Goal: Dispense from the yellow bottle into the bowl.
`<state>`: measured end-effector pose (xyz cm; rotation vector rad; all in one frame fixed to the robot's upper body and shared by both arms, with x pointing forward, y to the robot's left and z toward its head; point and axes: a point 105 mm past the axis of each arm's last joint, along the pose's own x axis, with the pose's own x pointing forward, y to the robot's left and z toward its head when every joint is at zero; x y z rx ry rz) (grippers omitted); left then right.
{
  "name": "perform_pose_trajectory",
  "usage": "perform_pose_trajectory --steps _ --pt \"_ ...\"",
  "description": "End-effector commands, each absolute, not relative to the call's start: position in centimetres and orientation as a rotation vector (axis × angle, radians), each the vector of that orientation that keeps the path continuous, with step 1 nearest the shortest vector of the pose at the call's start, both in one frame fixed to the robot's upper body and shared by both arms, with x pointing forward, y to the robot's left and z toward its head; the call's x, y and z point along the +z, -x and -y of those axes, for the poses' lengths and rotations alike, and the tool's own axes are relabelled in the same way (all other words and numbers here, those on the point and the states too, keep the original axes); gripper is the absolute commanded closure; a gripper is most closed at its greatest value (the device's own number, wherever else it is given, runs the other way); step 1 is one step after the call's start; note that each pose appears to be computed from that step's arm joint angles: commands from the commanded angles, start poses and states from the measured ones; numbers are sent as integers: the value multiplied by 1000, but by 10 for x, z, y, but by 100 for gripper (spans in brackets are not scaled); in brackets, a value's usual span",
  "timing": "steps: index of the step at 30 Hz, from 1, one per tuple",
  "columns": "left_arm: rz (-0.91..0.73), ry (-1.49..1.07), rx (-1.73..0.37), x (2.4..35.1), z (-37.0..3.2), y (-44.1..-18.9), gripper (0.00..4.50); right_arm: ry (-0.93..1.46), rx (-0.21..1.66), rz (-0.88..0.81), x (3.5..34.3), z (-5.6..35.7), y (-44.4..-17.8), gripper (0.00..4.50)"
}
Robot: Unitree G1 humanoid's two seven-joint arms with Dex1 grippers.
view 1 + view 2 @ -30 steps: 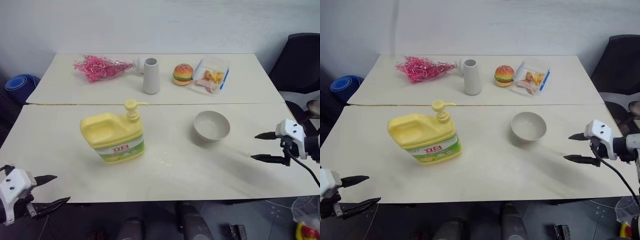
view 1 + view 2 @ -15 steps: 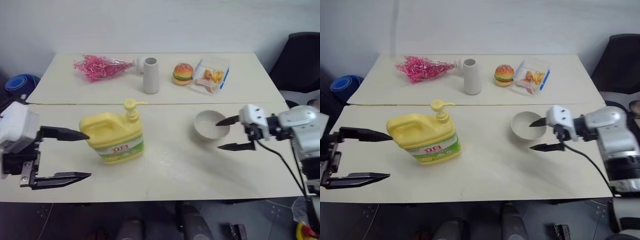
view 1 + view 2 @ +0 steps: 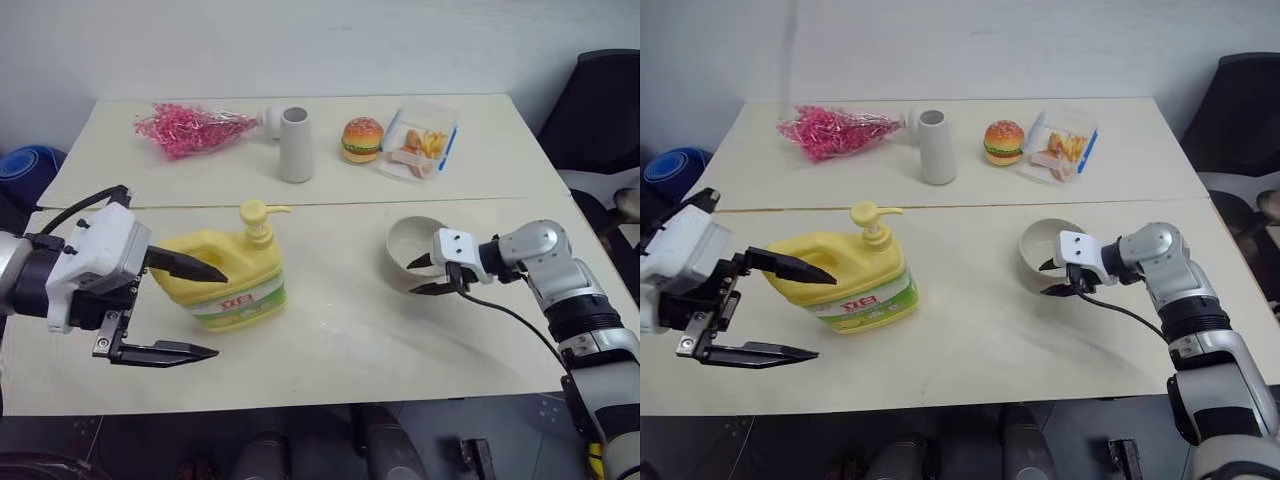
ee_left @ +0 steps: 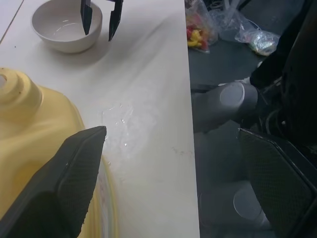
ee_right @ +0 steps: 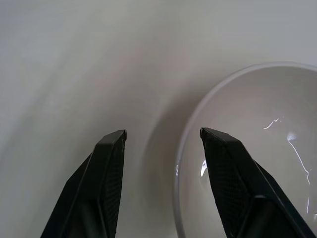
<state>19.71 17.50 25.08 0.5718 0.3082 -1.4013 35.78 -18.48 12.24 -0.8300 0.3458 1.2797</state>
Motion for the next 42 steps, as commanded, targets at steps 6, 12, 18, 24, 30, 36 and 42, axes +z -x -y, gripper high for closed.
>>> perform_pose_trajectory --steps 6,12,18,24,30,36,42 --pt "-281 -595 -1411 257 -173 -201 0 802 1219 -317 121 184 -370 225" --pt "-276 -583 -1431 261 -171 -200 0 797 1205 -314 114 180 -374 403" --pt "-229 -565 -1396 272 -171 -204 0 813 1246 -268 119 175 -370 447" --pt "-109 -498 -1268 306 -184 -215 0 860 1332 -158 161 159 -362 447" --pt "21 -454 -1111 345 -204 -249 19 931 1539 -25 220 101 -338 449" --pt "13 -473 -1189 335 -190 -262 190 997 1602 35 245 54 -333 450" --pt "10 -473 -1233 323 -179 -272 380 1071 1641 32 249 37 -331 450"
